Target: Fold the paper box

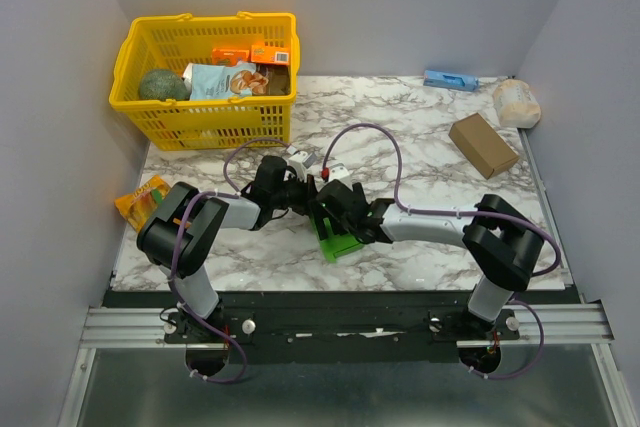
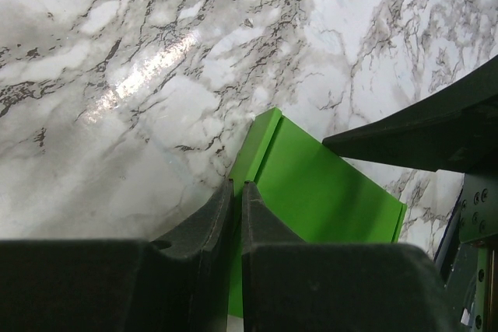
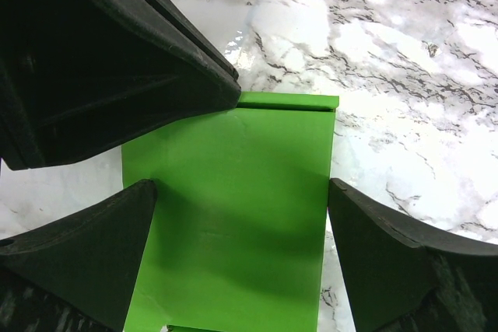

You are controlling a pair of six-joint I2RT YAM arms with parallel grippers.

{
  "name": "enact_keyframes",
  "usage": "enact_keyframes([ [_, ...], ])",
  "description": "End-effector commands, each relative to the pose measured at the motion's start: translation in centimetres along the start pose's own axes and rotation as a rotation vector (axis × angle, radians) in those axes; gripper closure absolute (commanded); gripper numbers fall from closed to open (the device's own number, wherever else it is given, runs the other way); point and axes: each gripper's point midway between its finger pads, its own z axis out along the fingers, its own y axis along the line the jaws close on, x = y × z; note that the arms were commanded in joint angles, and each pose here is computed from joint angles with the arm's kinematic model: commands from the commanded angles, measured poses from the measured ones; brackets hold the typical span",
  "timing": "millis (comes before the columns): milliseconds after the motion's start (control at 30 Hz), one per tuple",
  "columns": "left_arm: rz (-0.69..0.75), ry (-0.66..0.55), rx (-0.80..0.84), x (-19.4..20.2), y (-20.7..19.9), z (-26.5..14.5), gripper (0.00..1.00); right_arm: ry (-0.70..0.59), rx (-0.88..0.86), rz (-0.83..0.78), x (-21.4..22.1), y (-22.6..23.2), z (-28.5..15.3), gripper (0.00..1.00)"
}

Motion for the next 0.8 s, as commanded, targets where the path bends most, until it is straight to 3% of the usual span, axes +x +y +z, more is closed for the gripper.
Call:
enact_keyframes([
  [0,-0.064,0.095,-0.089,3.5,2.1,-0.8,0.85,0.379,0.013,-0.129,12.1,-1.4,-1.1,0.02],
  [767,-0.062,0.099,-0.095,3.6,2.2,-0.8,0.86,0.382,-0.042,-0.121,13.0,-0.6,-3.8,0.00],
])
